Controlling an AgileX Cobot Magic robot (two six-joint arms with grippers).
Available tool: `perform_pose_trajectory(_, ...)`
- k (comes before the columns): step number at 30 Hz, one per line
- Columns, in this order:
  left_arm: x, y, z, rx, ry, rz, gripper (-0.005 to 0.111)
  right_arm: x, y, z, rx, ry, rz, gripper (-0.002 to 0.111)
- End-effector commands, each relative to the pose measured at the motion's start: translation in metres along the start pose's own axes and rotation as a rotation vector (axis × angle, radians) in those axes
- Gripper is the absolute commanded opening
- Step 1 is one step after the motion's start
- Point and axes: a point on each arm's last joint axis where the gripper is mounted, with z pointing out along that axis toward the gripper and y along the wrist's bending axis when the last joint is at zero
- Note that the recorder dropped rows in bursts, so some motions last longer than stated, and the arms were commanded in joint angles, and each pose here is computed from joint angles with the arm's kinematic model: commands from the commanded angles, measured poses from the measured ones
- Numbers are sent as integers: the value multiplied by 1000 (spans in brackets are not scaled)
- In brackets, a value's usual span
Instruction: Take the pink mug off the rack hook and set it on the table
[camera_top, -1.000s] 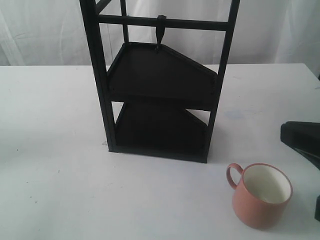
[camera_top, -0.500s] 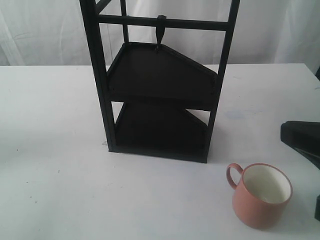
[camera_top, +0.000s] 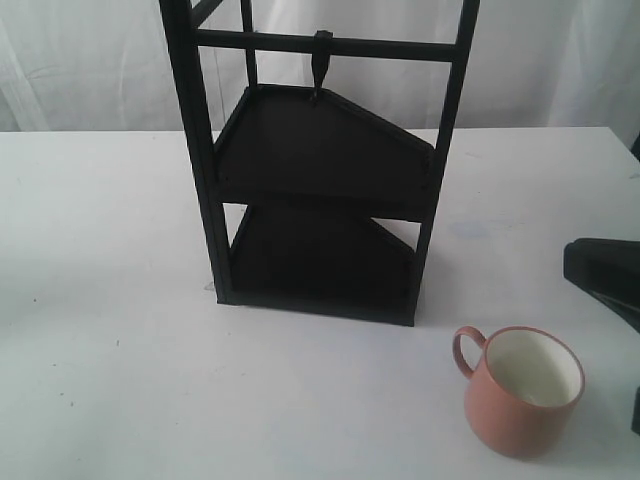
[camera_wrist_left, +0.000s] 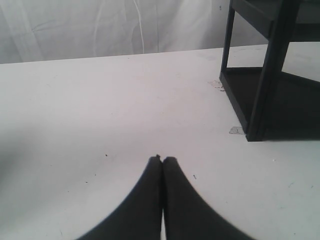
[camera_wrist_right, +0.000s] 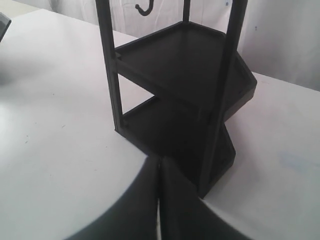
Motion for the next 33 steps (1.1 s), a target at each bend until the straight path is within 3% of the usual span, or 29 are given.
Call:
perform_pose_trajectory(1,1,0,0,-4,-3,0,0,-1,-6,-8,79,-55,89,0)
perform_pose_trajectory(3,1,0,0,-4,-3,0,0,0,-10,-11,117,-71,136,0)
perform_pose_trajectory(7,1,0,0,-4,-3,0,0,12,-11,-12,123,-134,85,0)
perform_pose_trajectory(21,1,0,0,-4,-3,0,0,100,-15,-3,127,-178,97,0)
perform_pose_trajectory(27,1,0,0,-4,-3,0,0,117,-16,-4,133,-191,96,0)
perform_pose_trajectory(33,1,0,0,-4,-3,0,0,120,-21,-7,221,-215,70,0)
